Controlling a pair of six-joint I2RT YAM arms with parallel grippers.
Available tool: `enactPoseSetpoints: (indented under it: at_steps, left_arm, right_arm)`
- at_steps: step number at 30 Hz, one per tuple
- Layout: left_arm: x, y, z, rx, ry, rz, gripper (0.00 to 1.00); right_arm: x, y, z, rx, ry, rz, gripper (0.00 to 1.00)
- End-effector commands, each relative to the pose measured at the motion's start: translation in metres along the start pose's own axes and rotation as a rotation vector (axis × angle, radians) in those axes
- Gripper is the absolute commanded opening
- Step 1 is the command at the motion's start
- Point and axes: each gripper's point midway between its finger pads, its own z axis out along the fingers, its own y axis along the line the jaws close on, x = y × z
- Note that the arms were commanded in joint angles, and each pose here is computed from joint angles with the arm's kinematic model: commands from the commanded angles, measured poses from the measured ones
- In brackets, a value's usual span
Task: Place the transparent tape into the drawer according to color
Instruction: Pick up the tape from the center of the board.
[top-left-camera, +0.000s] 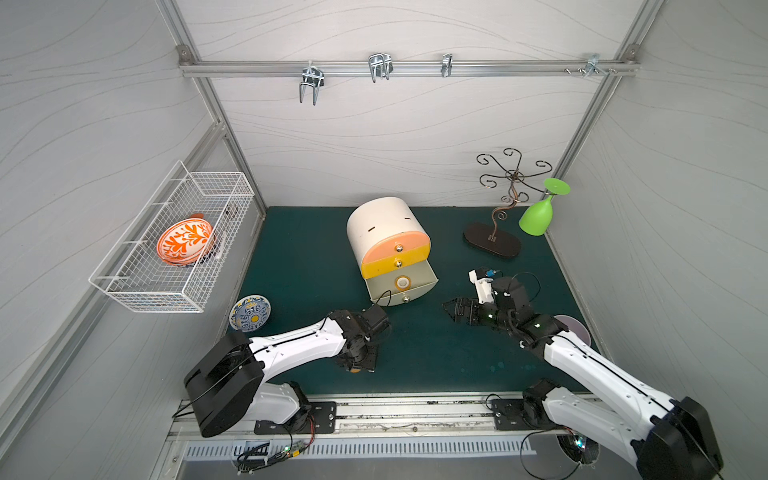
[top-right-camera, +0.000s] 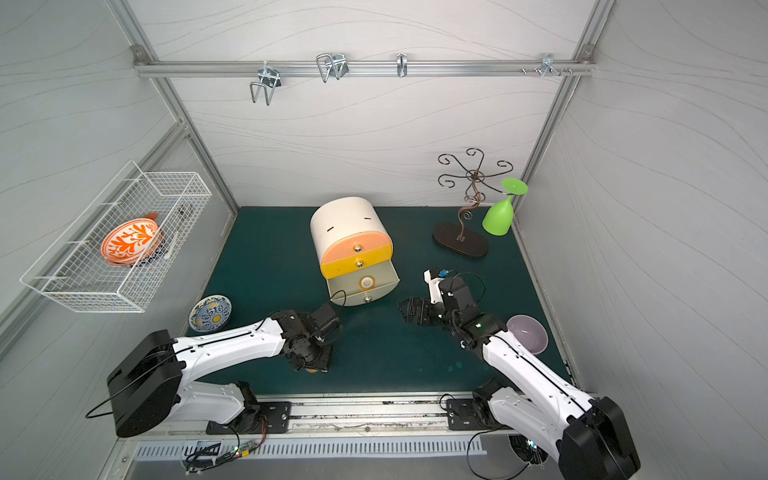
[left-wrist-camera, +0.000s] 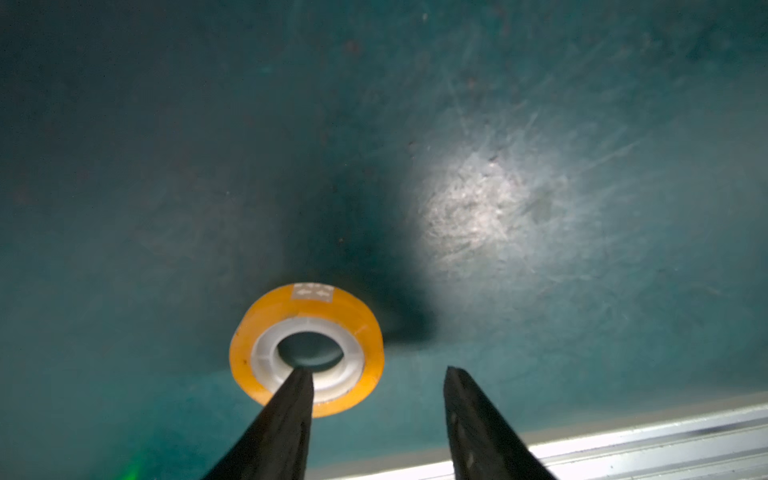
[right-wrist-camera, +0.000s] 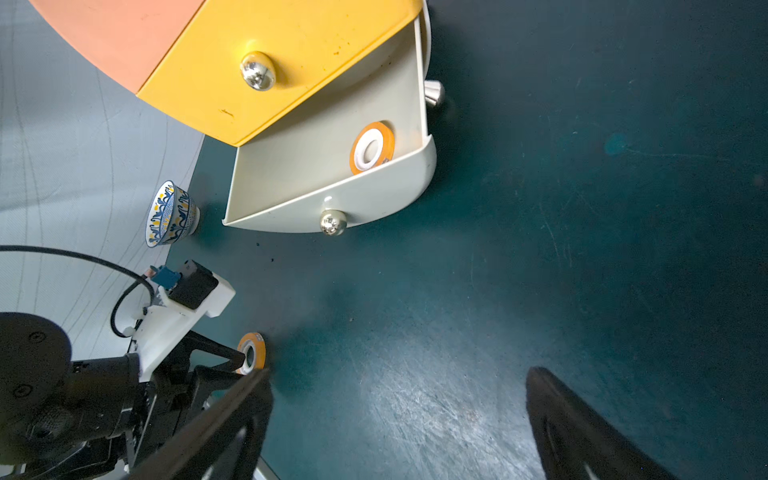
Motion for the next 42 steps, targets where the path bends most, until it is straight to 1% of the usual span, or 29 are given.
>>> enactPoseSetpoints:
  at_steps: [1, 7, 11, 14, 24, 29, 32, 42]
  left_arm:
    - [-0.01, -0.009, -0.002, 0.012, -0.026, 0.016, 0.53]
    - [-0.01, -0.005, 0.004, -0.029, -0.004, 0.036, 0.5]
    - [-0.007, -0.002, 0.01, -0.052, 0.014, 0.036, 0.43]
    - [-0.006, -0.002, 0.015, -0.055, 0.025, 0.035, 0.36]
    - [-0.003, -0.002, 0.021, -0.065, 0.048, 0.04, 0.0]
    - [-0.007, -0.002, 0.012, -0.068, 0.025, 0.041, 0.0]
    - [-0.015, -0.004, -0.003, -0.062, -0.014, 0.043, 0.0]
    - [-0.054, -0.017, -0.077, -0.041, -0.213, 0.096, 0.0]
  right_arm:
    - [0.002, -0.006, 0.0, 0.015, -0.004, -0.006, 0.99]
    - [0.0, -0.006, -0.001, 0.016, -0.007, -0.007, 0.99]
    - [0.0, -0.006, -0.002, 0.017, -0.009, -0.007, 0.99]
    - [0.0, -0.008, -0.001, 0.02, -0.009, -0.005, 0.99]
    - [0.001, -0.009, -0.001, 0.021, -0.005, -0.001, 0.99]
    - [0.005, -0.01, 0.001, 0.013, 0.002, 0.013, 0.99]
    - [0.006, -0.01, 0.0, 0.013, 0.004, 0.015, 0.99]
    - [0.006, -0.01, -0.002, 0.012, -0.001, 0.016, 0.99]
